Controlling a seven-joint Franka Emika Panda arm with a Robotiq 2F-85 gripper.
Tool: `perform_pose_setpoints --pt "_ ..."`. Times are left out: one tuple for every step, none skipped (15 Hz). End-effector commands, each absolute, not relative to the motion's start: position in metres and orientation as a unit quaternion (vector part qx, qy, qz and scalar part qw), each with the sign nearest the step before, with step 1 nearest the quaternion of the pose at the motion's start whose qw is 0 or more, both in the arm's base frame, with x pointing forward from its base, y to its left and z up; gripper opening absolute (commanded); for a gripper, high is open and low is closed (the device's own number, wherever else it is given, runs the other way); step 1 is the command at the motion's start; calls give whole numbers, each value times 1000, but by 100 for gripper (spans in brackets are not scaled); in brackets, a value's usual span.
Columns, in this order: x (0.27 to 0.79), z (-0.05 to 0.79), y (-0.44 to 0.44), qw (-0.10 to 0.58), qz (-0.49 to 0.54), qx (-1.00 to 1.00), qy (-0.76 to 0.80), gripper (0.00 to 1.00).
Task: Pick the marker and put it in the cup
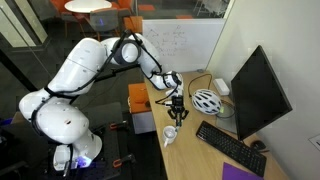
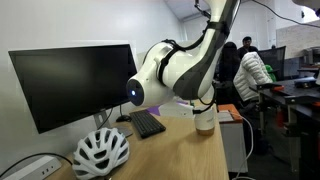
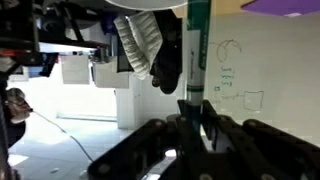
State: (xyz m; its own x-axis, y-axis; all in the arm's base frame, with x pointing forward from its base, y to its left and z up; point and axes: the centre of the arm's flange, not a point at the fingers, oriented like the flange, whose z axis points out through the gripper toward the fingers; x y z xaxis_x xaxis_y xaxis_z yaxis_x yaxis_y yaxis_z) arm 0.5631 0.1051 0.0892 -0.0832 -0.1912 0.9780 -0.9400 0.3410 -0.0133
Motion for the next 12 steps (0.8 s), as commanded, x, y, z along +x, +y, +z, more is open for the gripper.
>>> perform_pose_setpoints --pt "556 95 113 516 370 423 -646 5" --pt "553 97 115 518 372 420 -646 5" --pt "550 99 116 520 376 415 -645 5" --pt "548 99 117 518 379 411 -647 5" --pt "548 97 117 517 380 414 -646 5" --pt "549 95 117 519 376 414 -647 5" --pt "550 92 115 522 368 417 -647 5" --pt "550 87 114 528 364 417 -644 5" --pt "548 84 114 533 360 418 -641 5" --pt "546 81 113 536 356 420 -640 5" --pt "541 80 113 538 356 418 -639 5" --pt "538 78 113 539 360 414 -639 5"
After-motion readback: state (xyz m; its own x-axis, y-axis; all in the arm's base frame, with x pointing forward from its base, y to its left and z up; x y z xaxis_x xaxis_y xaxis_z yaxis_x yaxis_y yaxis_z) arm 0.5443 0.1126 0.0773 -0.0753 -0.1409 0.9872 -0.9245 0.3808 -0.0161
